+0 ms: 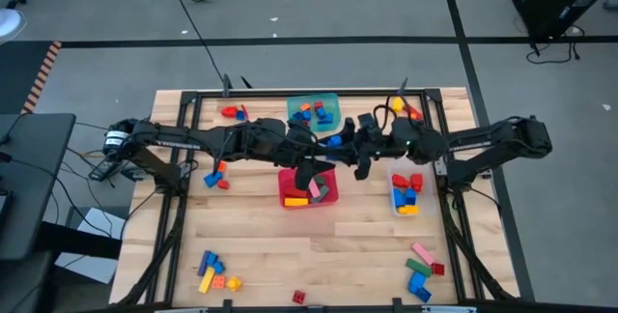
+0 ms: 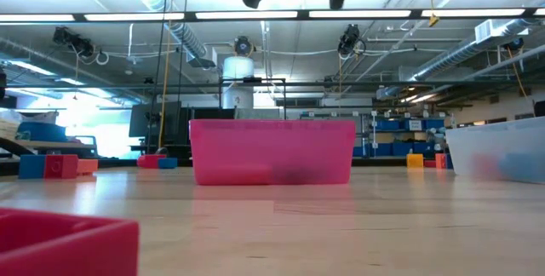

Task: Sort blocks by size
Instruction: Put the blue 1 stud game piece into the transparent bin

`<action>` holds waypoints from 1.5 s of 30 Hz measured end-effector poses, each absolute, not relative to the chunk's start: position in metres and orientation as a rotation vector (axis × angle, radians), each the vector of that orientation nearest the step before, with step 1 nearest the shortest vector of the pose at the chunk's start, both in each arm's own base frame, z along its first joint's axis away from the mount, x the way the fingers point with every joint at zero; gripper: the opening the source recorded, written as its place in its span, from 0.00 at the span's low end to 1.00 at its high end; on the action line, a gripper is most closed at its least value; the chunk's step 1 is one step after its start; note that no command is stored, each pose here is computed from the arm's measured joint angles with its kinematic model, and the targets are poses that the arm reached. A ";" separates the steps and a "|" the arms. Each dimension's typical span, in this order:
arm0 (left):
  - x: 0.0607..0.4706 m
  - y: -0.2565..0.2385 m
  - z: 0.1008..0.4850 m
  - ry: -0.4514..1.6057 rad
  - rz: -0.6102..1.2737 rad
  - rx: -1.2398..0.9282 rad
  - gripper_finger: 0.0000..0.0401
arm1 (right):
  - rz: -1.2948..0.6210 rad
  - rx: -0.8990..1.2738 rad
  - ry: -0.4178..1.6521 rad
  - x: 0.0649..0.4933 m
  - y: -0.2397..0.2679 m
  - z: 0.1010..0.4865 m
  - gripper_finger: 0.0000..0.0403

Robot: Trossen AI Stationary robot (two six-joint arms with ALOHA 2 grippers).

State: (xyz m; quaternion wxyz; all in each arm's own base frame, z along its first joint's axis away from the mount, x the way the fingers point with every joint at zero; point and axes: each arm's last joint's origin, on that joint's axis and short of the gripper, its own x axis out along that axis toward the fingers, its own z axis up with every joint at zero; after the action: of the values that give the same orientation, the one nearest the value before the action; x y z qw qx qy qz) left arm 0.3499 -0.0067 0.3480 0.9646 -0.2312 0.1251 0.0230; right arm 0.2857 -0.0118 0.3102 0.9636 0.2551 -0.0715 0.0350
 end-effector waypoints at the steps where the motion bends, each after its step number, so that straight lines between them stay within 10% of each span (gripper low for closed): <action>1: 0.350 -0.007 0.348 0.253 0.048 -0.468 0.62 | 0.056 0.517 -0.131 0.282 -0.015 0.312 0.39; 22: 0.350 0.000 0.348 0.245 0.096 -0.312 0.63 | -0.712 0.872 0.841 0.134 -0.018 0.269 0.39; 45: 0.349 0.003 0.345 0.261 0.129 -0.413 0.63 | -0.938 0.856 1.250 0.149 0.006 0.191 0.44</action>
State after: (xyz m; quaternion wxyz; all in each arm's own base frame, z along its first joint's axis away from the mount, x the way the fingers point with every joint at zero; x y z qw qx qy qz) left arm 0.3493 0.0035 0.3455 0.9683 -0.2041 0.1289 0.0639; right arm 0.1487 0.0064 0.1906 0.6286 0.3735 0.5456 -0.4094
